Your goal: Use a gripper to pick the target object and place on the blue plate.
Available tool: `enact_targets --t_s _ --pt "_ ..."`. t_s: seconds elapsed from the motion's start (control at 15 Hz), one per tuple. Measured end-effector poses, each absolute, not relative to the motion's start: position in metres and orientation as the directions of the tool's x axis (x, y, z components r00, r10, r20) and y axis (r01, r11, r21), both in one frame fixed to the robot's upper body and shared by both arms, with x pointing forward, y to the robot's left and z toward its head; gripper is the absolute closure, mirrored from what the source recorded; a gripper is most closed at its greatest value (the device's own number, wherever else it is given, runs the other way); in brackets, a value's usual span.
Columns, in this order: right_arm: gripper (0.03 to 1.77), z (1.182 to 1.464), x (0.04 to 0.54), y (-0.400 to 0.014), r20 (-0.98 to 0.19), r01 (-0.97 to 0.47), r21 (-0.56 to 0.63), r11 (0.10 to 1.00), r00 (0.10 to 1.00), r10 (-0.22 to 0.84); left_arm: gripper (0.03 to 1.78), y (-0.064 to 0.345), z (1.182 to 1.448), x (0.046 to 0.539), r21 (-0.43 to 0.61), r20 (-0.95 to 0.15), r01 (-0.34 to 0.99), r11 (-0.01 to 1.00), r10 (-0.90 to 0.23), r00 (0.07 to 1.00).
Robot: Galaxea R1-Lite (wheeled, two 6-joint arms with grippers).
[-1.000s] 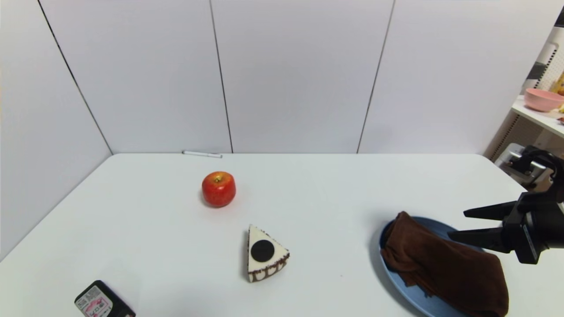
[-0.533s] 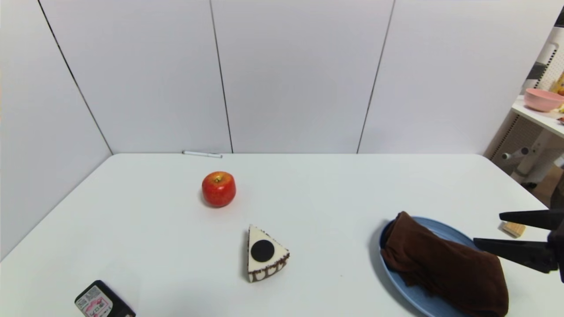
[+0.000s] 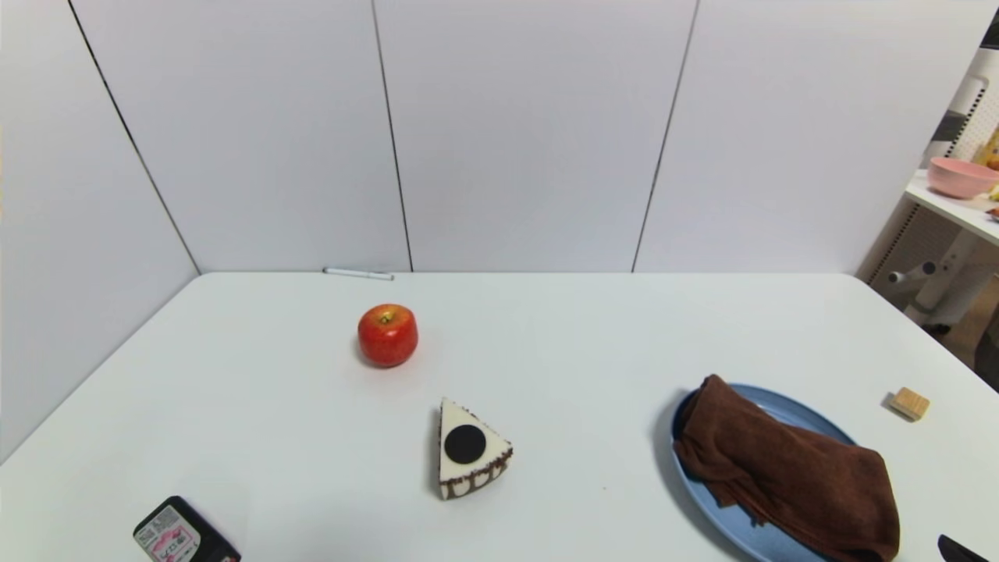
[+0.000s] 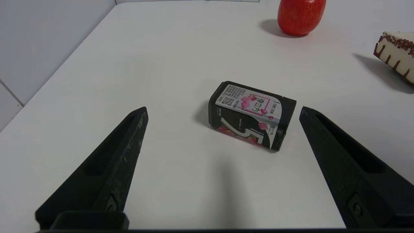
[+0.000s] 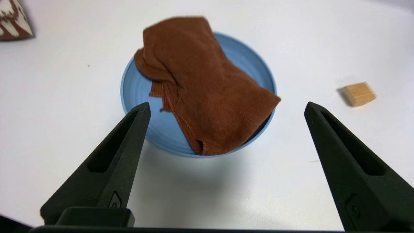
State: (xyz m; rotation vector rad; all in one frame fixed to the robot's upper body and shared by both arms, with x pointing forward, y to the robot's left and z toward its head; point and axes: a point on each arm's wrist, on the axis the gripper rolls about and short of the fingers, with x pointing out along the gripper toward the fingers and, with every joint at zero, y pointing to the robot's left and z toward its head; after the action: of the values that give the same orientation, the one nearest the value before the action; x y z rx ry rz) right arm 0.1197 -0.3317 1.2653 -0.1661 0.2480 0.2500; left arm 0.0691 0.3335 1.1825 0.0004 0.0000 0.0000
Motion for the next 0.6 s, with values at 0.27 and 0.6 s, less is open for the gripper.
enact_targets --t_s 0.27,0.6 --pt "0.13 1.228 0.096 -0.334 -0.105 -0.121 -0.165 0.979 0.989 0.104 0.12 0.334 1.182 0.069 0.0 0.0 0.0 1.0 0.0 1.0" --pt "0.11 1.189 0.077 -0.337 -0.074 -0.012 -0.086 0.996 0.997 0.006 0.12 0.334 1.182 0.069 0.0 0.0 0.0 1.0 0.0 1.0"
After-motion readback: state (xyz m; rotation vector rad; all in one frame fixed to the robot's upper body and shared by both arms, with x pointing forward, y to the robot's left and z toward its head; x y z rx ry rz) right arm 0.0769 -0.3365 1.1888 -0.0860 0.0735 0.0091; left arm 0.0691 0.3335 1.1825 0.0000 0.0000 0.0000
